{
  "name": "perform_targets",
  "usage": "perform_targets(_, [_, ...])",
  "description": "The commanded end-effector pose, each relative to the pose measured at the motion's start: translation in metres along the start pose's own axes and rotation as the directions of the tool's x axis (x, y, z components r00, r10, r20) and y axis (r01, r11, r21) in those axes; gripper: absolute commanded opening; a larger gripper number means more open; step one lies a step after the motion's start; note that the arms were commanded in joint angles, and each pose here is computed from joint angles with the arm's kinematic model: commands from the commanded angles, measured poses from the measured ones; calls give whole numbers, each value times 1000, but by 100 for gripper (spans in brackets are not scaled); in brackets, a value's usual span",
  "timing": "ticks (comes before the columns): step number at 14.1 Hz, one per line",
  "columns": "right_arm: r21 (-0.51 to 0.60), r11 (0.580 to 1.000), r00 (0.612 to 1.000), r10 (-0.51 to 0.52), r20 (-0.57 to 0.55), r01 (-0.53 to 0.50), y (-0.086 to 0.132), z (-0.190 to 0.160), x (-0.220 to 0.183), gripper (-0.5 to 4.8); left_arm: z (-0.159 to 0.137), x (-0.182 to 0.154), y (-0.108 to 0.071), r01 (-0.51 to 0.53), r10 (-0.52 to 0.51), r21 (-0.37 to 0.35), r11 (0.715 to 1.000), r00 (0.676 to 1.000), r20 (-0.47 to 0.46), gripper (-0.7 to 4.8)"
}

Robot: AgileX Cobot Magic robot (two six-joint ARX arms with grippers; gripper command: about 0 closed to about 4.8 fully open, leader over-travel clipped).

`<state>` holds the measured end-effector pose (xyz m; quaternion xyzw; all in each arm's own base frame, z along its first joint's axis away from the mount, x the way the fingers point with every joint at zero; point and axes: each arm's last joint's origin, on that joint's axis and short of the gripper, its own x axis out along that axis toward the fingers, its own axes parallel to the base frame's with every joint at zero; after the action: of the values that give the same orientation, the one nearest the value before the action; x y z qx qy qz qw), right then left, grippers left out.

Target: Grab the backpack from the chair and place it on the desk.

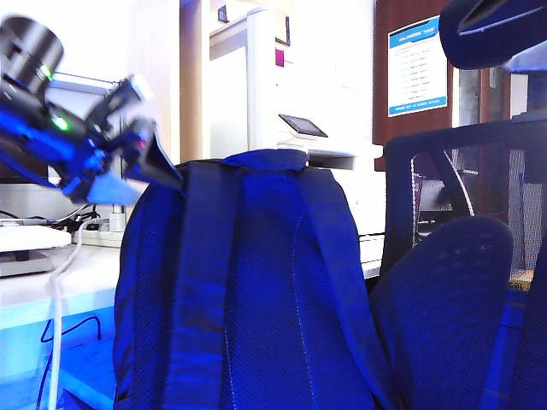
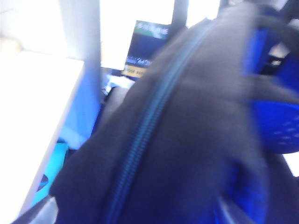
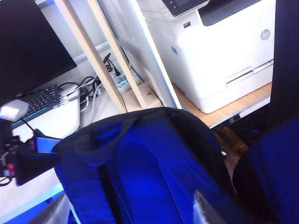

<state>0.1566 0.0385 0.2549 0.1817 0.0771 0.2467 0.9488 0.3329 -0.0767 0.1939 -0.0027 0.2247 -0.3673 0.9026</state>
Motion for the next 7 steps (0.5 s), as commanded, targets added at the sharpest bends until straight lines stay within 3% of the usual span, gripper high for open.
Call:
perform_targets(1, [-6,999,999,45,2,-45,2,2,1,341,-1,17,7,35,-35,13,999,999,21,228])
perform_targets(2, [-3,995,994,103,-21,-103,4,2,1,341,0,19,7,58,-59,27,998,997,47,-5])
perform_targets(5, [72,979,979,197,-58,-192,6,1,0,337,17,10,3,47,-59,91,995,989,135,-6])
perform_targets(7, [73,975,974,216,-66,-211,7,0,0,337,46,-8,-6,20,-63,161,987,960,272,-6])
